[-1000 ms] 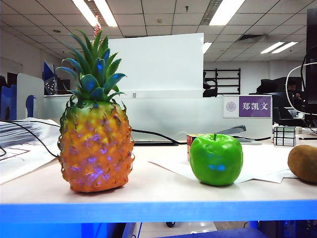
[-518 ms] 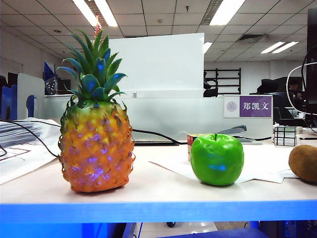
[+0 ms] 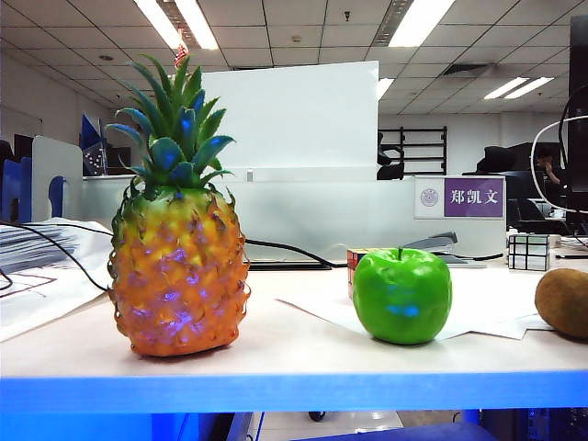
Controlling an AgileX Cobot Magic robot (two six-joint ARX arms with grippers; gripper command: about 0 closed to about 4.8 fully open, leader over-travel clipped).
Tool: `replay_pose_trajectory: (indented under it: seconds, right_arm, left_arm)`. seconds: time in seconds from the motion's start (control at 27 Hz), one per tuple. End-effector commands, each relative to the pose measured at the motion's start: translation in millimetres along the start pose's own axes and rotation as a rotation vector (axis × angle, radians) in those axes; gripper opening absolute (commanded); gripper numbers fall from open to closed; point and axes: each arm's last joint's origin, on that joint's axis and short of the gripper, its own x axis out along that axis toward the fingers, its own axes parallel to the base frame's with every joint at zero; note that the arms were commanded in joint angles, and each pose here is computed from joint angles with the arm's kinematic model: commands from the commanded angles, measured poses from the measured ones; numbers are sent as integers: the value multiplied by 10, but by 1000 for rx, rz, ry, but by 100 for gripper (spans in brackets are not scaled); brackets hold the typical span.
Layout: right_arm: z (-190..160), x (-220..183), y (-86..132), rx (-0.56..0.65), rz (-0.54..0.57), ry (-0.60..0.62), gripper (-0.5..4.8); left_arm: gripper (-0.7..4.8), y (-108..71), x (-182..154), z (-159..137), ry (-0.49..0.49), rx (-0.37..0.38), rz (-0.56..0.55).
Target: Arrange all the fruits from large to small from left to right in a row.
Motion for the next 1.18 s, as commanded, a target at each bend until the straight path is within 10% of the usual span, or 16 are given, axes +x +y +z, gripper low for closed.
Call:
replay_pose_trajectory:
  seconds: [0.04, 0.89, 1.0, 1.18]
  right_arm:
    - [6, 0, 2, 4, 4, -11, -1]
    - [5, 0, 1, 4, 2, -10, -1]
    - [5, 0, 1, 4, 2, -10, -1]
    - [5, 0, 0, 4, 1, -10, -1]
  left_arm:
    - [-5, -1, -1, 11, -7, 4, 0]
    - [-6, 1, -1, 10, -7, 21, 7]
    - [-5, 77, -11, -22, 3, -69, 270]
    - [-6, 92, -18, -78, 52, -90, 323]
